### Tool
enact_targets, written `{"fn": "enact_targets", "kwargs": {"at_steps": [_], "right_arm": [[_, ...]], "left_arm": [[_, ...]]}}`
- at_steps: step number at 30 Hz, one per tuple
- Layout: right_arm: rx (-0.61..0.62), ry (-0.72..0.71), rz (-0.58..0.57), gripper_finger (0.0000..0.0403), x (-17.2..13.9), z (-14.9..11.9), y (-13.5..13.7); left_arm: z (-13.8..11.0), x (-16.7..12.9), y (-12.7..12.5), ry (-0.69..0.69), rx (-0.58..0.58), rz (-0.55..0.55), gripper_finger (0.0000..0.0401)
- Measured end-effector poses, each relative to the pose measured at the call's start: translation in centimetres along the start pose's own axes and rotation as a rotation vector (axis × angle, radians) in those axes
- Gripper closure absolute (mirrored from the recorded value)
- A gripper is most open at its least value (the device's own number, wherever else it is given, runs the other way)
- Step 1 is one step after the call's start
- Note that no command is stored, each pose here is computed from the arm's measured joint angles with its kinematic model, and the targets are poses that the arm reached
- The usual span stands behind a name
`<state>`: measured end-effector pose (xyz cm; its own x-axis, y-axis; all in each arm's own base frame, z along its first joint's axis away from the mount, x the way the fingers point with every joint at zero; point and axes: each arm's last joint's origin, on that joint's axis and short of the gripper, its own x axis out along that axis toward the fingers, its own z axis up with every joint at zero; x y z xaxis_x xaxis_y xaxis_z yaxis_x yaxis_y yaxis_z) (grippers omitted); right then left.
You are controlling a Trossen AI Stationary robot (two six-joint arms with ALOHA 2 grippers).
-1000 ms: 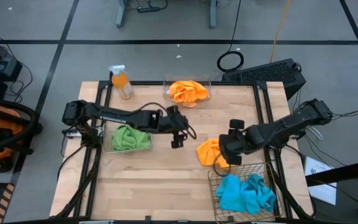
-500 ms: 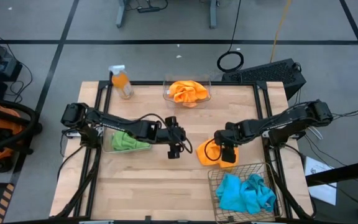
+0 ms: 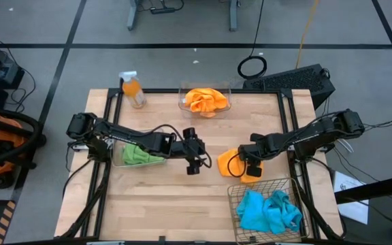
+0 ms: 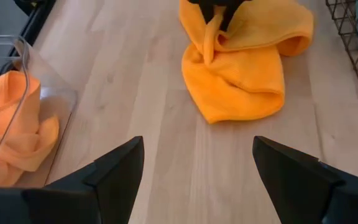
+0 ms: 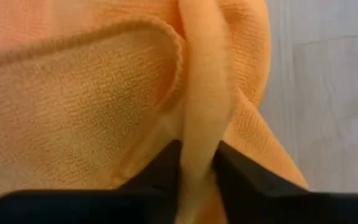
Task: Sort microfiber towel by color & place in baskets
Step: Put the orange microfiber towel into the top transparent bin
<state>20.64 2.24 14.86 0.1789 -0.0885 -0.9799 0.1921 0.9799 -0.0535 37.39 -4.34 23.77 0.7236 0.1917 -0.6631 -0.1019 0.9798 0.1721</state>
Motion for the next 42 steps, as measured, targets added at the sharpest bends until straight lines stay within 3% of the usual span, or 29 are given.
{"fn": "enact_targets", "kwargs": {"at_steps": [4,14,23,32,42], "right_arm": [[-0.034,-0.061,-0.007,0.0391,0.0,0.5,0.1],[-0.062,-0.24,-0.09,0.0399,-2.9,3.9,0.4],[-0.111,-0.538,-0.232,0.0401,-9.1,8.7,1.0],[-0.181,-0.757,-0.377,0.0402,-16.2,10.1,2.6],[-0.279,-0.951,-0.307,0.0403,-19.3,9.6,5.3]], "left_arm": [[0.1,0.0,0.0,-0.012,0.019,0.0,0.0096],[0.2,0.0,0.0,-0.021,0.015,-0.001,0.0096],[0.4,0.0,0.1,-0.042,0.057,0.043,0.0096],[0.0,0.0,0.2,-0.002,0.081,0.062,0.0096],[2.1,-0.8,-0.4,-0.204,0.09,0.329,0.0096]]}}
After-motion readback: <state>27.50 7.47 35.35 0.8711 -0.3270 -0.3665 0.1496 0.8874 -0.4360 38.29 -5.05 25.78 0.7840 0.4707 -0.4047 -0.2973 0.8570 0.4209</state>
